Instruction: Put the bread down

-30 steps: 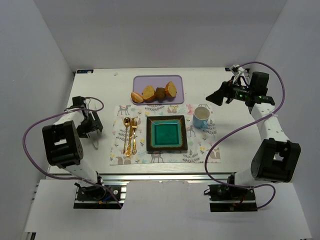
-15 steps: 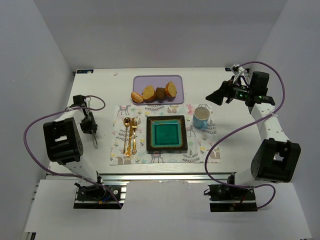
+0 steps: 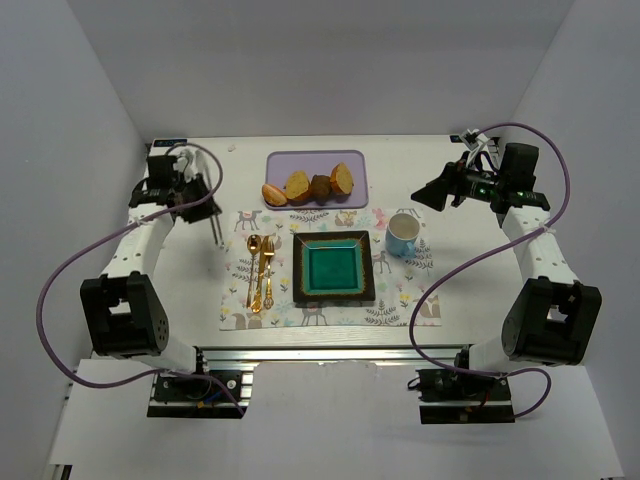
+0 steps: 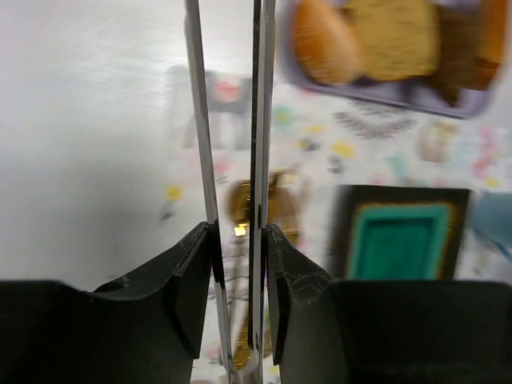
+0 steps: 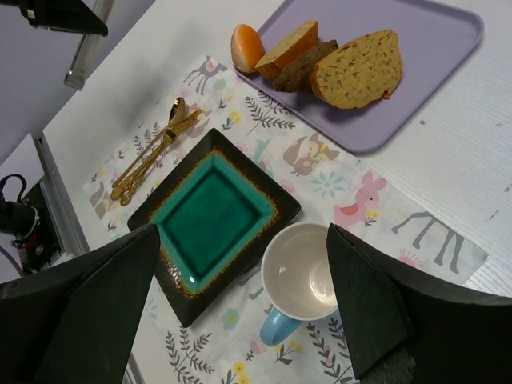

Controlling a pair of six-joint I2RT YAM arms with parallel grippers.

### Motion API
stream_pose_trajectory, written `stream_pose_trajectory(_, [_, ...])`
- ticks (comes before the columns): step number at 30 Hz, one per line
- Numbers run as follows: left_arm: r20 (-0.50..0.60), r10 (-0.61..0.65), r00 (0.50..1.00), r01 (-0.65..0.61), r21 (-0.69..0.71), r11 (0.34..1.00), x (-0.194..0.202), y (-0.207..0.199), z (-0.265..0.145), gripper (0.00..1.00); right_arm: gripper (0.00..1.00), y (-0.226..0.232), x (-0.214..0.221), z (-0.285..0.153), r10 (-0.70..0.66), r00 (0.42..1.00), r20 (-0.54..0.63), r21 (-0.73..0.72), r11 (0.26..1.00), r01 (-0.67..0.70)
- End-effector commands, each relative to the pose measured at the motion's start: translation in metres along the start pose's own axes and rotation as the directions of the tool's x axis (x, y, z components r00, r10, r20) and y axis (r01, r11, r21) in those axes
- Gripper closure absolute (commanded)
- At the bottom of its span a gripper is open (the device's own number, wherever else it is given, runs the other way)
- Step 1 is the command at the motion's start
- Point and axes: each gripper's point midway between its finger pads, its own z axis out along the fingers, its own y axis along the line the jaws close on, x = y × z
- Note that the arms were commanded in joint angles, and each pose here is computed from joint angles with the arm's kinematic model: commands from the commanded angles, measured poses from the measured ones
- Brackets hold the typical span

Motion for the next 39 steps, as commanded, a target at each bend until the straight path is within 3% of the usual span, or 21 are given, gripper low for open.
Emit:
stream_pose_trajectory(1, [-0.007, 0.032, 0.999, -0.03, 0.191, 0.981, -0.009, -0.068, -0.022, 0.58, 0.11, 0.011, -0.011, -0.003, -0.041, 0.999, 0.03, -0.031, 0.999, 0.042])
stream_pose_trajectory(14, [-0.002, 0.17, 0.985, -0.161, 0.302, 0.94, -0.019, -0.149, -0.032, 0.5, 0.11, 0.017, -0.005, -0.005, -0.042, 0.999, 0.03, -0.042, 0.998, 0.043])
stream_pose_trajectory(25, [-0.082, 0.445, 0.892, -0.431, 0.146, 0.89, 0.013, -0.171, 0.003, 0.45, 0.11, 0.017, 0.0, -0.007, -0.032, 0.999, 0.025, -0.046, 0.998, 0.033])
stream_pose_trajectory(39, [-0.061, 0.502, 0.863, -0.5, 0.044, 0.865, 0.003, -0.182, 0.023, 0.44, 0.11, 0.014, 0.004, -0.006, -0.018, 1.0, 0.017, -0.052, 0.998, 0.019])
